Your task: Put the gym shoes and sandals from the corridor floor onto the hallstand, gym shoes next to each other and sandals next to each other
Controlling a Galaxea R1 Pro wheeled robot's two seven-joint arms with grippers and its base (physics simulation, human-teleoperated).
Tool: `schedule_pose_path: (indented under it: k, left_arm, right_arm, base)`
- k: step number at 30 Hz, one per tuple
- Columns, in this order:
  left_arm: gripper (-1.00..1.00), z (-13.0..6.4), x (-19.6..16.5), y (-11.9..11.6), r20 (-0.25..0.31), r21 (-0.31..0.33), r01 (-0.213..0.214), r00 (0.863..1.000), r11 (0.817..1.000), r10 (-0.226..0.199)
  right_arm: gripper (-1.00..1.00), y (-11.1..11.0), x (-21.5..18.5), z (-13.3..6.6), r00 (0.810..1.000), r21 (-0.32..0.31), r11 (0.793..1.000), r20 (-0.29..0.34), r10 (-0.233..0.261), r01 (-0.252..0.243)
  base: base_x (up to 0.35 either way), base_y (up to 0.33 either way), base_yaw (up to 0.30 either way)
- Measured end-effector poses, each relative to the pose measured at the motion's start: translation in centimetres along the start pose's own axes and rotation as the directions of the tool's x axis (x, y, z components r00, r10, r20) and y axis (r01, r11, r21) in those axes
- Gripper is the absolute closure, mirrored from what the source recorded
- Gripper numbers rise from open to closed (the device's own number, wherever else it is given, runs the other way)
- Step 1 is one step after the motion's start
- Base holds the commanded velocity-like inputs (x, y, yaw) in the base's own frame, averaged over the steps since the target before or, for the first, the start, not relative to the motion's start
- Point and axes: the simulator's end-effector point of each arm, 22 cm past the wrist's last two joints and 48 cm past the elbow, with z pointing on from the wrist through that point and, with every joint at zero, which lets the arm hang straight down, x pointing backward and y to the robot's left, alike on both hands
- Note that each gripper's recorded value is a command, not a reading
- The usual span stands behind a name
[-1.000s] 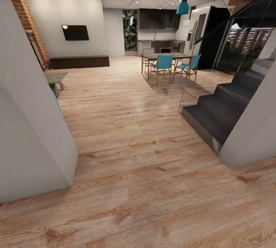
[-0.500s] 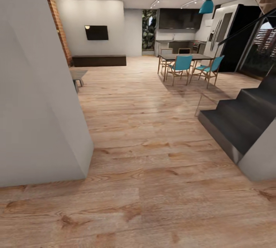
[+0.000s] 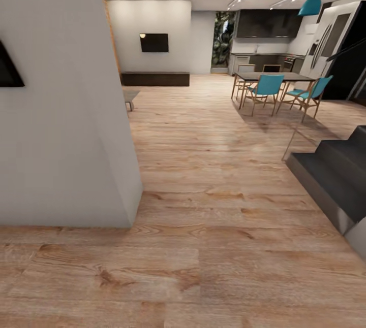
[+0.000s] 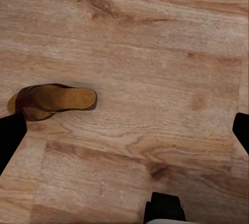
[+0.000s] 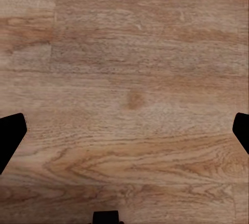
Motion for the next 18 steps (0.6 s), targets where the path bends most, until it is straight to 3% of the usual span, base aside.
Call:
schedule_pose_path:
  k: [18]
  left_arm:
    - [-1.00, 0.00, 0.32, 0.06, -0.008, -0.001, -0.003, 1.000, 1.000, 0.003]
  right_arm:
    - [-1.00, 0.04, 0.33, 0.00, 1.000, -0.001, 1.000, -0.008, 0.000, 0.000]
  base:
    - [0.000, 0.000, 0.279]
